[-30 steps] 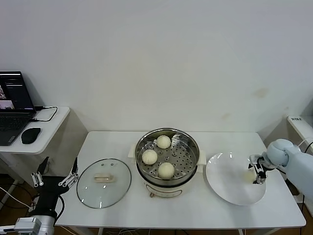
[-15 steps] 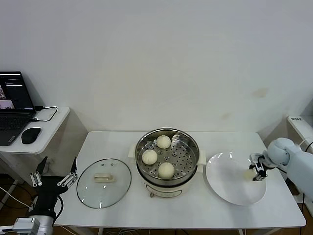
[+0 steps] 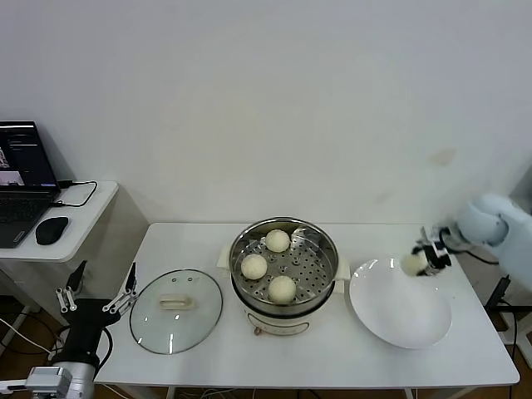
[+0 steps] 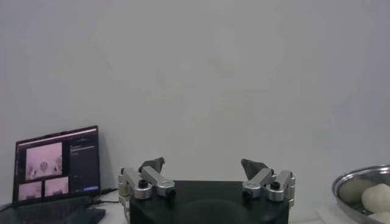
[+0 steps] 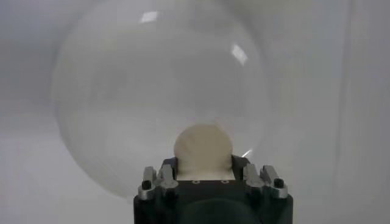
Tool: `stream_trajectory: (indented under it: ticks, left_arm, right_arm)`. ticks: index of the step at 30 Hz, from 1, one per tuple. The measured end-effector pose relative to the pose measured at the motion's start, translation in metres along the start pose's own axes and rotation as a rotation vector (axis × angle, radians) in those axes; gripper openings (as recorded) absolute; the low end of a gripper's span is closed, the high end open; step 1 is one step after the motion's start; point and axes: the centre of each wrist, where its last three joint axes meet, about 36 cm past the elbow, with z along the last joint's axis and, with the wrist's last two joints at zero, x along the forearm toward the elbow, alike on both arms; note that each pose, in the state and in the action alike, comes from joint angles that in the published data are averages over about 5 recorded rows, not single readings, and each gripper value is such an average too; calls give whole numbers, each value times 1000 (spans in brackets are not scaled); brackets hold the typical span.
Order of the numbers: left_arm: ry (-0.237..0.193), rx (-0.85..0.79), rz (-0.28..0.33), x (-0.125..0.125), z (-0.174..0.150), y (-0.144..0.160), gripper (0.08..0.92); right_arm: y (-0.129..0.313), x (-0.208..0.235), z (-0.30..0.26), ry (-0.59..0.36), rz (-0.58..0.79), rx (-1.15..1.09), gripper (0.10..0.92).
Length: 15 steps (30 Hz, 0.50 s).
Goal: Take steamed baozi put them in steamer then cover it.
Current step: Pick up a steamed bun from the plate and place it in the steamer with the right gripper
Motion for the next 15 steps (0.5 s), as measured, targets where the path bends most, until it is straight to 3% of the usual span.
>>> stream_trajectory:
  ticks: [8,15]
  left_arm:
    - [-5,10,2,-1,-1,-3,823]
    - [-4,18,-7,0,0,-3,823]
  right_arm:
    - [-29,56,-89,-125,49,52,574]
    - [-39,60,-165,-204,30,54,577]
